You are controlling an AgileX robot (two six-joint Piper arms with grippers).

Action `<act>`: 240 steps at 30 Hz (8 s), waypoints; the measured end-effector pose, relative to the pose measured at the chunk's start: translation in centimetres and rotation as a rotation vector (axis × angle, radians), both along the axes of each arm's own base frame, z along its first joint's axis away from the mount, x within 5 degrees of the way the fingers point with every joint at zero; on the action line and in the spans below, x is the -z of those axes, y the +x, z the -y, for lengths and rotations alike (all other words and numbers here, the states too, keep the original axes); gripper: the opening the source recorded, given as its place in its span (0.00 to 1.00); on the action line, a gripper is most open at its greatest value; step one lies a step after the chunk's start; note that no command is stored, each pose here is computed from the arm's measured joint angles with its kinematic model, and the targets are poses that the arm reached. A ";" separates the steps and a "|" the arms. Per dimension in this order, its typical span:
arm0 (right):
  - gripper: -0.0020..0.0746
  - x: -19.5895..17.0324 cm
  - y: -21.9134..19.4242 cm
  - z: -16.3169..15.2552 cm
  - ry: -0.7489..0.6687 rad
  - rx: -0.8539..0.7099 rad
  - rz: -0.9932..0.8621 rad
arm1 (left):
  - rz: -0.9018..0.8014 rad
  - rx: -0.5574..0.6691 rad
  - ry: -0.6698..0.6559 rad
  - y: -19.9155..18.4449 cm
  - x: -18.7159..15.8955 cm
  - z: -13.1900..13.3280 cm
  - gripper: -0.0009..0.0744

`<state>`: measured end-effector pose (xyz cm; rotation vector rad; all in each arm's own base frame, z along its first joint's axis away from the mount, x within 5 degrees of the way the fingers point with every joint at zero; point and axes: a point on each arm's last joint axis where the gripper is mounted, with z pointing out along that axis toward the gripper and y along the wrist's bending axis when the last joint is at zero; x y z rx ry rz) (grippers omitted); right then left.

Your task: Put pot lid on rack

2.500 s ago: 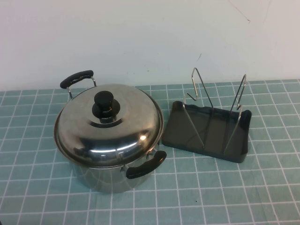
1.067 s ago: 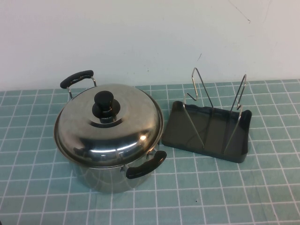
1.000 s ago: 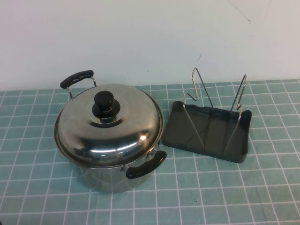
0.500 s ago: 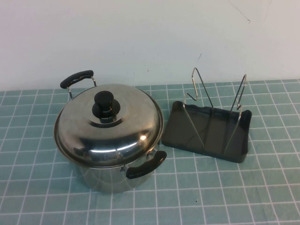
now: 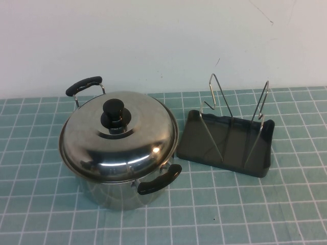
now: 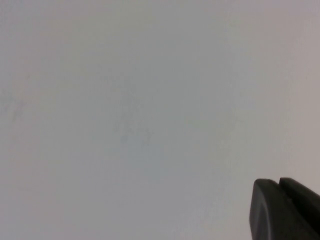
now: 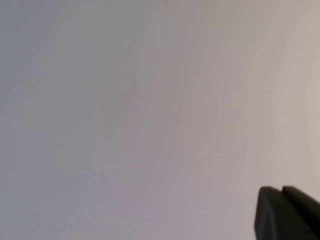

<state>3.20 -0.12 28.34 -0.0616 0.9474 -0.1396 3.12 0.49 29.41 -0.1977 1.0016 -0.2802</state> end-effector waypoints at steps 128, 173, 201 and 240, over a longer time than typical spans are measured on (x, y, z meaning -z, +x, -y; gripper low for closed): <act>0.21 -11.5 11.1 -7.8 0.591 -1.262 -0.859 | 0.004 1.256 0.045 18.9 -8.4 22.6 0.42; 0.05 -6.5 31.7 -16.2 0.766 -1.005 -1.137 | -0.662 1.025 0.561 19.4 -6.6 12.4 0.01; 0.38 -0.6 34.7 -16.8 0.568 -0.891 -1.203 | -0.665 1.023 0.573 19.4 -6.5 12.4 0.01; 0.04 -12.4 19.4 -11.9 -0.723 -0.973 -1.196 | -1.205 0.104 0.339 17.1 -5.5 3.8 0.01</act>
